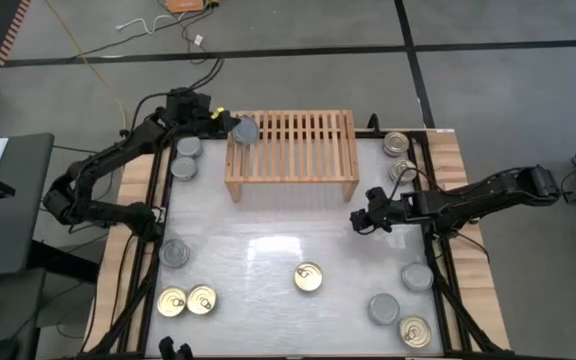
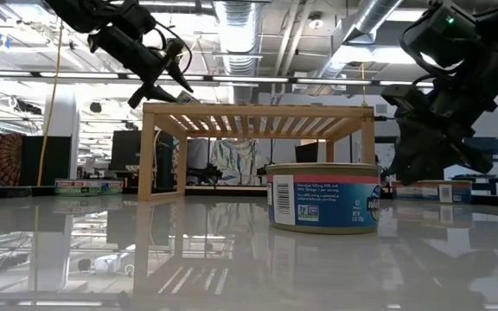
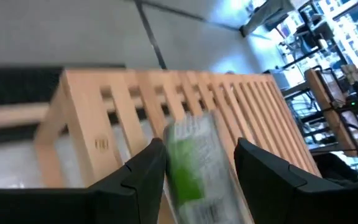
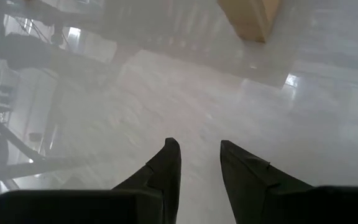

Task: Stack canned seafood by type on shelf
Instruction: Put the green tuna can on the shelf

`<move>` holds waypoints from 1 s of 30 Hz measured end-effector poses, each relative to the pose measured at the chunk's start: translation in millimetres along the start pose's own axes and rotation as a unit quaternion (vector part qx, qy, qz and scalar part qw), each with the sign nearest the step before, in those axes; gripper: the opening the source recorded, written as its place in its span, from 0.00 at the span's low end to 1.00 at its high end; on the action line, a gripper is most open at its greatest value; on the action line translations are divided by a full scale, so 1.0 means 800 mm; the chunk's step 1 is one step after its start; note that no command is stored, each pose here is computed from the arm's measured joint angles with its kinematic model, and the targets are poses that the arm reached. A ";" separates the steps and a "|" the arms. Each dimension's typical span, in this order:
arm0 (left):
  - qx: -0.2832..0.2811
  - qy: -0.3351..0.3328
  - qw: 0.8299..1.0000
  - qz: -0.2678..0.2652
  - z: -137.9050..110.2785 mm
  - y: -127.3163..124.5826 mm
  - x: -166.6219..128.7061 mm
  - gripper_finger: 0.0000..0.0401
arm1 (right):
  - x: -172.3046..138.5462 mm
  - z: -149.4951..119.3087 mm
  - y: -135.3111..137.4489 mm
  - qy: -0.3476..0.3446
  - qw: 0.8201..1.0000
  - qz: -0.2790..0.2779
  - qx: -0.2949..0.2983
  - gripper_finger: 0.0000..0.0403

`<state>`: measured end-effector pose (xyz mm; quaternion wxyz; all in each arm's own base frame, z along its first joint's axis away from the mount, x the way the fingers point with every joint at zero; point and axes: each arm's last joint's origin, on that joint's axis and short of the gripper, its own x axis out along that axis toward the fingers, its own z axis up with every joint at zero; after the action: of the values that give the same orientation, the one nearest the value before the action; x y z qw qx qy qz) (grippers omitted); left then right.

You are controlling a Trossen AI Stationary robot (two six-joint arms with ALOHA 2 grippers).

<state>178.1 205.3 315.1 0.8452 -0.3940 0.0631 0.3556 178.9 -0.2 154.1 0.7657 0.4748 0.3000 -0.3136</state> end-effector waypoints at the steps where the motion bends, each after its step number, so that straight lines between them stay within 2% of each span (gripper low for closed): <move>1: 0.013 -0.008 1.000 -0.003 0.002 0.000 0.000 0.45 | 0.000 -0.001 0.000 0.001 1.000 0.001 -0.001 0.34; 5: 0.047 -0.018 0.999 0.006 0.005 0.002 -0.001 0.45 | -0.001 -0.003 0.001 0.005 1.000 0.004 -0.005 0.34; 15: 0.060 -0.035 0.998 0.005 0.008 -0.001 -0.005 0.45 | -0.001 -0.004 0.002 0.006 1.000 0.004 0.004 0.34; 22: 0.079 -0.065 0.992 0.079 0.009 0.000 -0.029 0.44 | -0.001 -0.004 0.002 0.006 1.000 0.004 0.007 0.34; 26: 0.062 -0.040 0.990 0.122 0.003 0.009 -0.041 0.36 | -0.001 -0.004 0.002 0.005 1.000 0.004 0.008 0.34; 30: 0.038 -0.002 0.988 0.148 -0.007 0.016 -0.044 0.17 | -0.001 -0.004 0.001 0.005 1.000 0.004 0.008 0.34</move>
<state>144.5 187.6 317.3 0.7978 -0.3472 0.1325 0.4748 179.0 2.9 154.1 0.7613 0.4838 0.2993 -0.3111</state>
